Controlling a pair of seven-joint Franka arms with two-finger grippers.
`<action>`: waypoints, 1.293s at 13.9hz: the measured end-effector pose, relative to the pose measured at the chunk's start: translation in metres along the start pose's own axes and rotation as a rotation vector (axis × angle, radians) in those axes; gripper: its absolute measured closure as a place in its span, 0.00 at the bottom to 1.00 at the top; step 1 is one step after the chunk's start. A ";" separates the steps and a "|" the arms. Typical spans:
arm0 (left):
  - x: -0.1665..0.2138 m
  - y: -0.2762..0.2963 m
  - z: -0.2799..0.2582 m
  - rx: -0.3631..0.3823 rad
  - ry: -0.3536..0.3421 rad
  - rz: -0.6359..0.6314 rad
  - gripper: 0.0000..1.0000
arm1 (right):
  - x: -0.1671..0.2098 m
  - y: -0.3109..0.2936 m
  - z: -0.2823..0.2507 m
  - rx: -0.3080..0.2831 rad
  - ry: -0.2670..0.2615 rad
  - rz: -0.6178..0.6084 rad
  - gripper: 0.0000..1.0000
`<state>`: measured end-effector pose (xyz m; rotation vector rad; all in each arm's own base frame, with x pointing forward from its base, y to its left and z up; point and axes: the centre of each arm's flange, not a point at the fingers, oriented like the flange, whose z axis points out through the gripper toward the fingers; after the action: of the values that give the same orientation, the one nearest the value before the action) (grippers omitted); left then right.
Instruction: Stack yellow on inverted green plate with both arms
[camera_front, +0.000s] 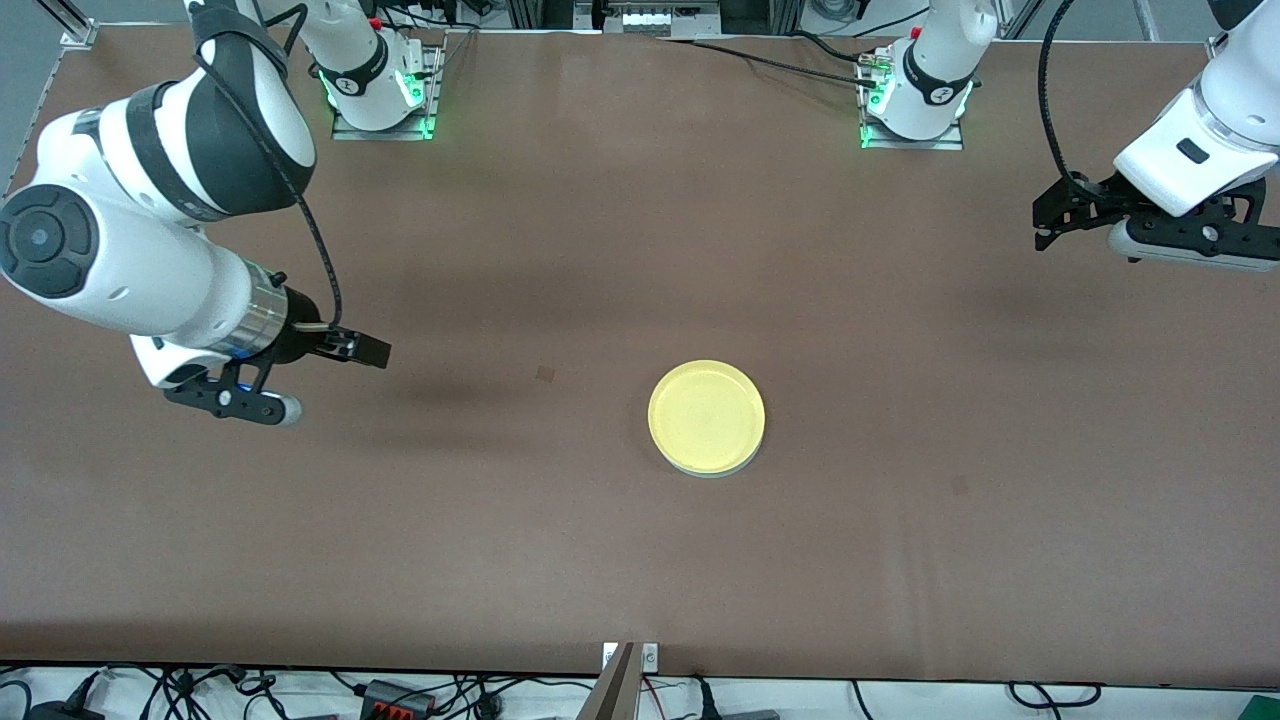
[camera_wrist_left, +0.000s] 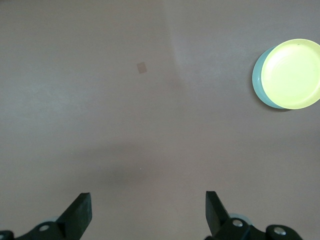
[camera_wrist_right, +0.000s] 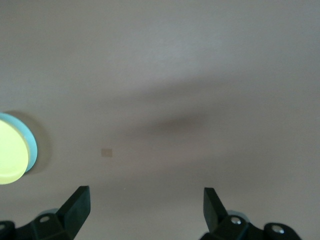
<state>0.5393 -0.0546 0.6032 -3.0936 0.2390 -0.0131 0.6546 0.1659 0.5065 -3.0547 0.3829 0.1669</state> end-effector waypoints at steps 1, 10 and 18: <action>0.000 -0.001 0.000 -0.001 0.000 -0.002 0.00 | 0.007 0.016 -0.006 0.002 0.010 0.019 0.00; 0.000 -0.002 0.000 -0.002 0.000 -0.005 0.00 | 0.027 0.193 -0.098 -0.038 0.143 -0.202 0.00; 0.000 -0.002 0.000 -0.002 0.000 -0.004 0.00 | 0.002 0.206 -0.098 -0.034 0.099 -0.223 0.00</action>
<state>0.5395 -0.0530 0.6031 -3.0963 0.2328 -0.0126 0.6152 -0.0408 0.5941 -3.1170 0.0429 0.0111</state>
